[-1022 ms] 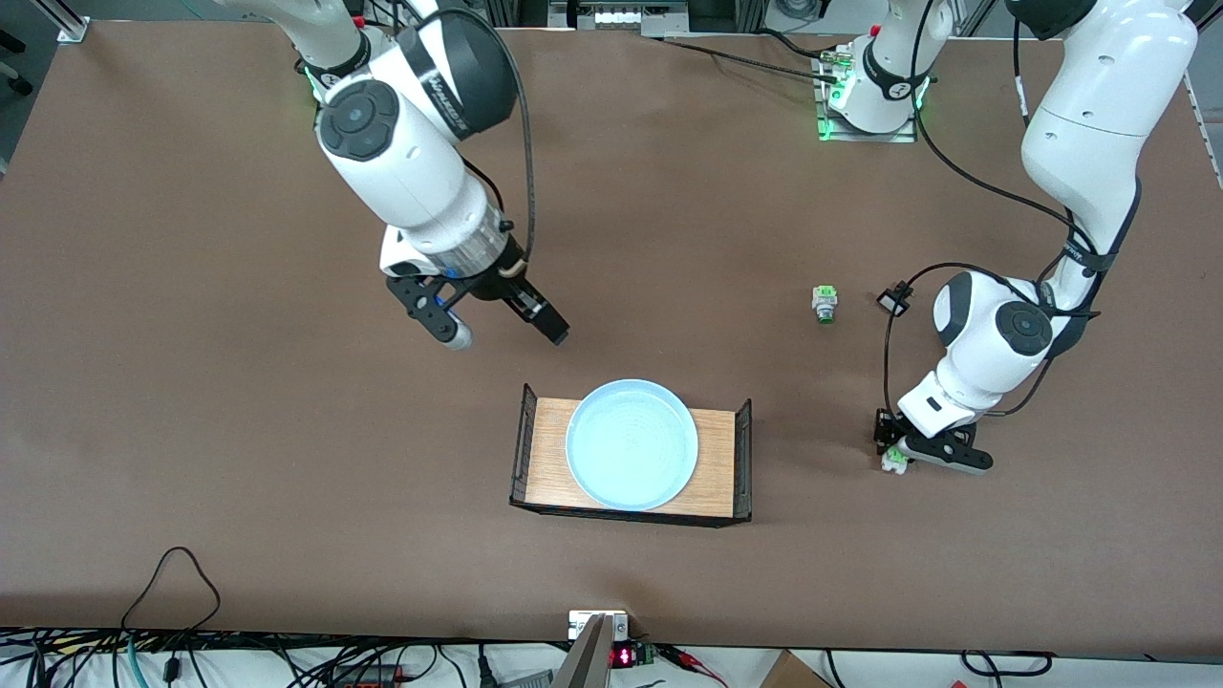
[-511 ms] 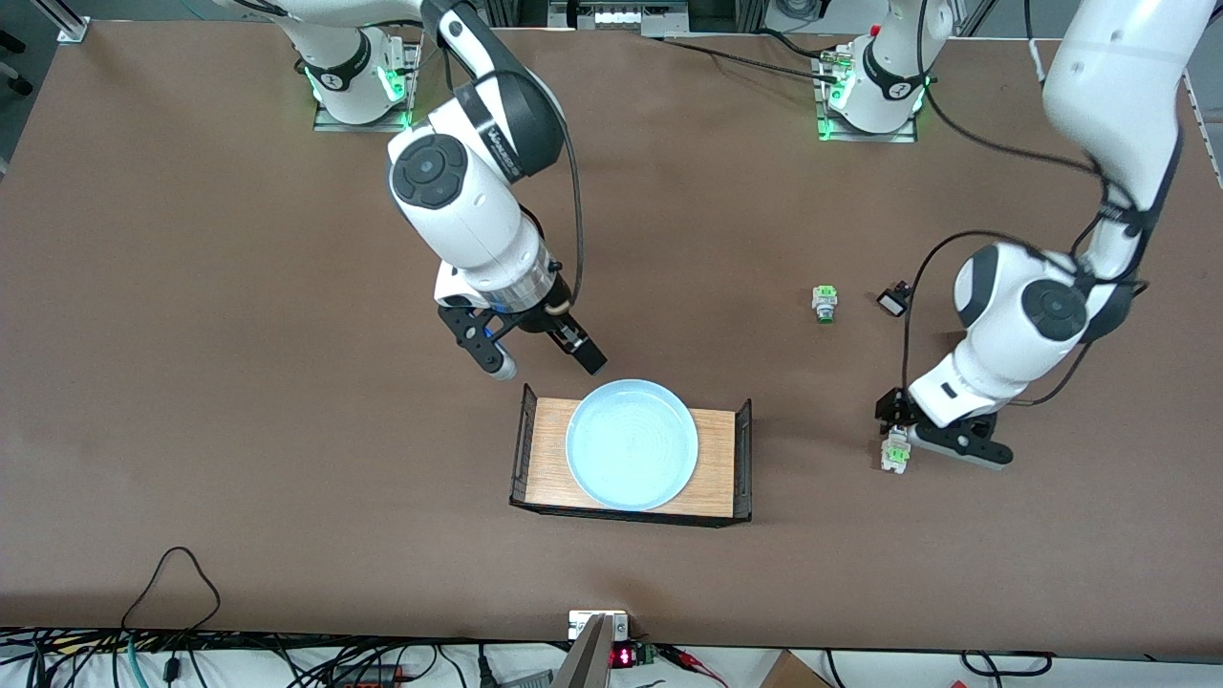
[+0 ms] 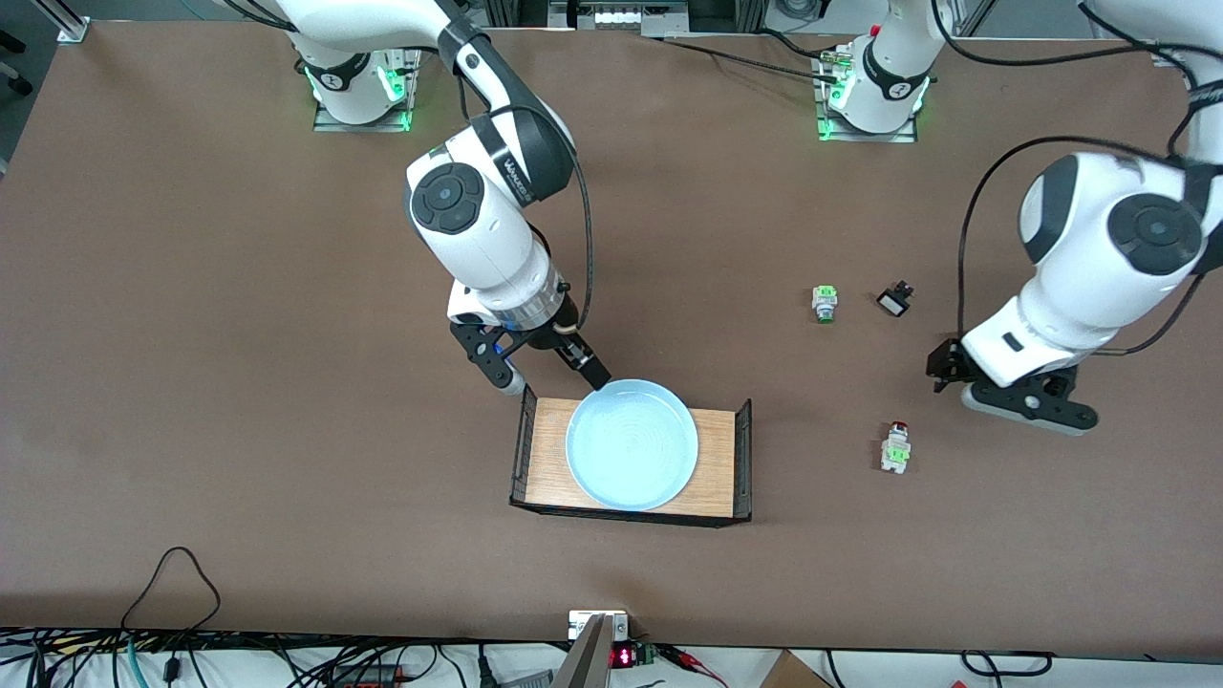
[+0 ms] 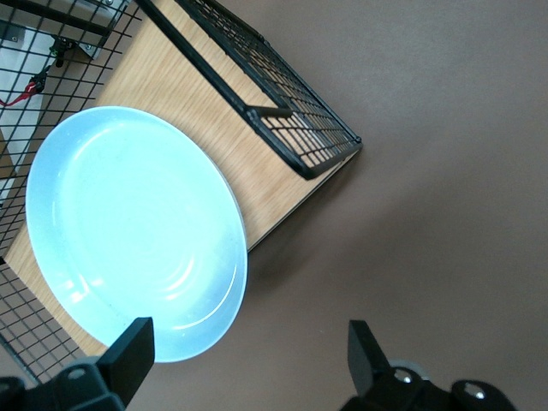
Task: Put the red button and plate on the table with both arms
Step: 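Retract the left gripper while the right gripper reaches the plate rim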
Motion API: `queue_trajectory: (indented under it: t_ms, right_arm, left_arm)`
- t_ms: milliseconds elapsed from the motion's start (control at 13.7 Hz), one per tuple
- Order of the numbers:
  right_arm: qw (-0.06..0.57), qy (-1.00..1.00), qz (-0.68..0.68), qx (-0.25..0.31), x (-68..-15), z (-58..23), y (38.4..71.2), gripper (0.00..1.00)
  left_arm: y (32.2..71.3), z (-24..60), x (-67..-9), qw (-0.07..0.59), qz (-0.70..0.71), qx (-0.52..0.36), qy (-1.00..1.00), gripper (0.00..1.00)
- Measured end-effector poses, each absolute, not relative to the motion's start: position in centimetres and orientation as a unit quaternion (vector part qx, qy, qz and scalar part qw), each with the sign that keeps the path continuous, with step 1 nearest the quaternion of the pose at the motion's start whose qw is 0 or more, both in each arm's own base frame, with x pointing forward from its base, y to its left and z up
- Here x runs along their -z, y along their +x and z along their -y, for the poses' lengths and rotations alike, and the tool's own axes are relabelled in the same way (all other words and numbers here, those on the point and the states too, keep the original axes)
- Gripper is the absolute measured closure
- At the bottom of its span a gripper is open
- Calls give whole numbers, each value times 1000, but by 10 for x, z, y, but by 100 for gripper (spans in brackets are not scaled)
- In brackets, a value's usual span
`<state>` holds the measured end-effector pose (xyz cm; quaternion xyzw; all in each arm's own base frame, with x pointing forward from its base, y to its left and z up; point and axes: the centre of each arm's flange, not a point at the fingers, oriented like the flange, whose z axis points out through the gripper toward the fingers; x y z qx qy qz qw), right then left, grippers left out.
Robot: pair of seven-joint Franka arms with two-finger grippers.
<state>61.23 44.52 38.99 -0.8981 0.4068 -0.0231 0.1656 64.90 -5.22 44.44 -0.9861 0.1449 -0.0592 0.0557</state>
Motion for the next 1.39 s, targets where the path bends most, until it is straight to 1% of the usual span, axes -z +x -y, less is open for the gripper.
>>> queue_trajectory:
  t_ms: [219, 438, 584, 876, 1022, 1168, 1241, 1387]
  right_arm:
    - [177, -894, -411, 37, -371, -446, 620, 0]
    - [186, -887, -420, 51, -370, -435, 632, 0]
    - [186, -885, -424, 54, -370, -428, 637, 0]
    - [183, -887, -421, 52, -359, -434, 634, 0]
    - [182, -887, -421, 52, -356, -434, 634, 0]
    - [182, -887, -421, 52, -355, -434, 635, 0]
    - [181, -887, -421, 52, -354, -434, 635, 0]
    - [180, -887, -421, 51, -352, -435, 635, 0]
  left_arm:
    - [646, 48, -484, 57, -132, 28, -989, 0]
    - [640, 28, -510, 53, -109, -6, -993, 0]
    - [639, 18, -535, 53, -98, -3, -994, 0]
    - [633, 16, -566, 48, -91, -7, -995, 0]
    - [631, 19, -576, 28, -87, -6, -996, 0]
    - [628, 18, -588, -16, -68, -6, -998, 0]
    - [628, 10, -595, -26, -58, -2, -998, 0]
    - [621, -2, -611, -25, -35, 7, -999, 0]
